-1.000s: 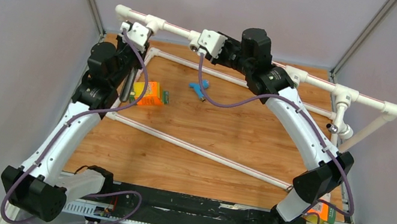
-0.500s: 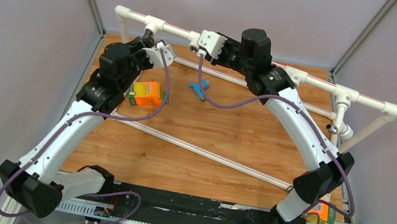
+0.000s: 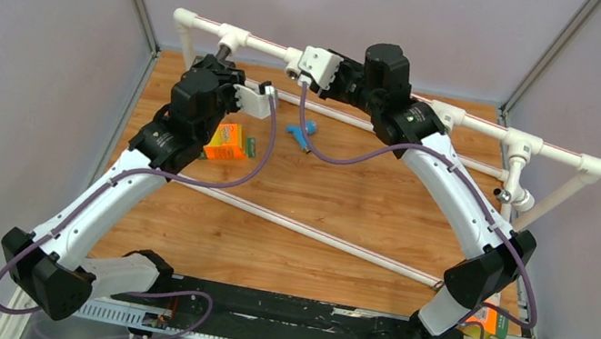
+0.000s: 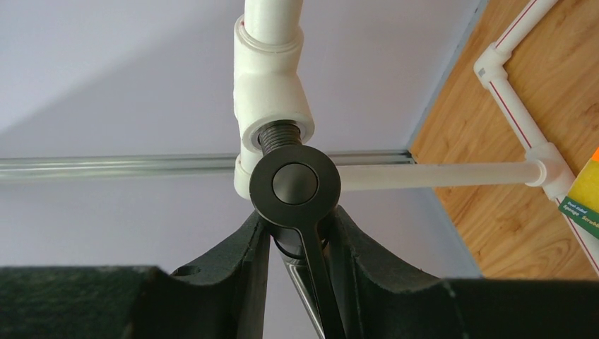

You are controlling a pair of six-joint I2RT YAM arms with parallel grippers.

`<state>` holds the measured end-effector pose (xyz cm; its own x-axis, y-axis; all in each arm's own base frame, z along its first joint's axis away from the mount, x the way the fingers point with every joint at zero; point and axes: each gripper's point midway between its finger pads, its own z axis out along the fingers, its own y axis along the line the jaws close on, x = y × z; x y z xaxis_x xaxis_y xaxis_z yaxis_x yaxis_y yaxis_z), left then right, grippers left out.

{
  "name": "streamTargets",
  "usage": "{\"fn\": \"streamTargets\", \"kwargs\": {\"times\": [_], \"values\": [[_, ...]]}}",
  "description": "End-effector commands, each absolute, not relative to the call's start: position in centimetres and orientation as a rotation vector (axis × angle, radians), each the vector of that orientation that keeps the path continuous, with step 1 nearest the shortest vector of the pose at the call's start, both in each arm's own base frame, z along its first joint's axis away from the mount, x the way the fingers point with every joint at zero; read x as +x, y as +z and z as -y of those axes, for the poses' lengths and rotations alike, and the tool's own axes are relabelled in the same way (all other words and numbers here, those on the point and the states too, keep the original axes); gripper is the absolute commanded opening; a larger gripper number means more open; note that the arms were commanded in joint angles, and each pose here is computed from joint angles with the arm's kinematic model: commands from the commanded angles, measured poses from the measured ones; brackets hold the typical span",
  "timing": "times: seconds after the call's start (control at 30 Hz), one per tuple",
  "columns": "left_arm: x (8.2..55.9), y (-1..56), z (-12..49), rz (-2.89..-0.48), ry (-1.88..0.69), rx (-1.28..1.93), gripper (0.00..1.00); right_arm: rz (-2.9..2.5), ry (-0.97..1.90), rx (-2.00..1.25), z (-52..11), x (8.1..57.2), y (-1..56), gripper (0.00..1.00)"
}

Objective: Install the water faucets

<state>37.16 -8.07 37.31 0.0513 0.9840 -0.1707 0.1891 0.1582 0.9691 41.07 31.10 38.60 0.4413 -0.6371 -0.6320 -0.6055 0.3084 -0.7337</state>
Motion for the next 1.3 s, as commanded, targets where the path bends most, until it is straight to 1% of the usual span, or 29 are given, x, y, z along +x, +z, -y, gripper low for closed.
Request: {"fn": "streamTargets", "kwargs": {"times": [0.0, 0.07, 0.1, 0.13, 0.3, 0.33, 0.37, 0.4, 0.57, 0.6, 0.63, 0.7, 0.83, 0.97, 1.1, 1.17, 1.2, 1.23, 1.27], "values": [[36.6, 31.9, 9.9, -1.383, 0.898, 1.526, 0.07, -1.325, 0.183, -1.418, -33.4, 36.9, 35.2, 0.00], [36.4, 32.7, 9.9, -1.367, 0.894, 1.485, 0.12, -1.322, 0.186, -1.417, -33.5, 36.8, 35.3, 0.00], [36.3, 32.9, 9.9, -1.364, 0.885, 1.475, 0.22, -1.324, 0.185, -1.417, -33.5, 36.9, 35.2, 0.00], [36.3, 33.4, 10.0, -1.356, 0.882, 1.453, 0.29, -1.323, 0.186, -1.418, -33.5, 36.9, 35.2, 0.00], [35.9, 34.3, 9.7, -1.350, 0.875, 1.385, 0.44, -1.324, 0.188, -1.423, -33.7, 36.7, 35.0, 0.00], [35.8, 34.7, 9.6, -1.340, 0.873, 1.368, 0.51, -1.326, 0.187, -1.423, -33.7, 36.8, 34.9, 0.00], [35.8, 34.7, 9.6, -1.337, 0.874, 1.364, 0.60, -1.323, 0.186, -1.422, -33.7, 36.8, 35.0, 0.00], [35.7, 34.9, 9.7, -1.332, 0.865, 1.354, 0.75, -1.324, 0.183, -1.421, -33.6, 36.8, 35.0, 0.00], [35.2, 35.5, 10.0, -1.331, 0.808, 1.310, 0.76, -1.322, 0.179, -1.423, -33.6, 36.8, 35.0, 0.00], [35.0, 35.8, 10.1, -1.325, 0.799, 1.304, 0.79, -1.320, 0.180, -1.422, -33.6, 36.7, 35.1, 0.00], [34.8, 36.2, 10.0, -1.323, 0.788, 1.283, 0.85, -1.323, 0.176, -1.424, -33.5, 36.7, 35.0, 0.00], [34.2, 37.0, 10.3, -1.299, 0.738, 1.252, 0.90, -1.324, 0.174, -1.425, -33.5, 36.7, 34.9, 0.00], [32.4, 38.8, 10.5, -1.271, 0.635, 1.172, 0.96, -1.326, 0.166, -1.422, -33.4, 36.9, 34.9, 0.00], [30.1, 40.4, 11.3, -1.244, 0.467, 1.097, 0.97, -1.328, 0.161, -1.422, -33.4, 37.0, 34.9, 0.00], [27.6, 42.7, 11.7, -1.252, 0.247, 0.919, 0.97, -1.336, 0.156, -1.425, -33.3, 37.1, 34.5, 0.00], [26.5, 44.4, 11.6, -1.272, 0.101, 0.753, 0.98, -1.339, 0.157, -1.426, -33.3, 37.1, 34.4, 0.00], [25.9, 45.1, 11.6, -1.291, 0.002, 0.637, 1.00, -1.339, 0.157, -1.426, -33.4, 37.1, 34.3, 0.00], [25.8, 45.9, 11.0, -1.306, -0.038, 0.535, 1.00, -1.339, 0.157, -1.426, -33.4, 37.1, 34.3, 0.00], [25.3, 46.6, 10.8, -1.319, -0.134, 0.418, 1.00, -1.340, 0.160, -1.427, -33.4, 37.1, 34.3, 0.00]]}}
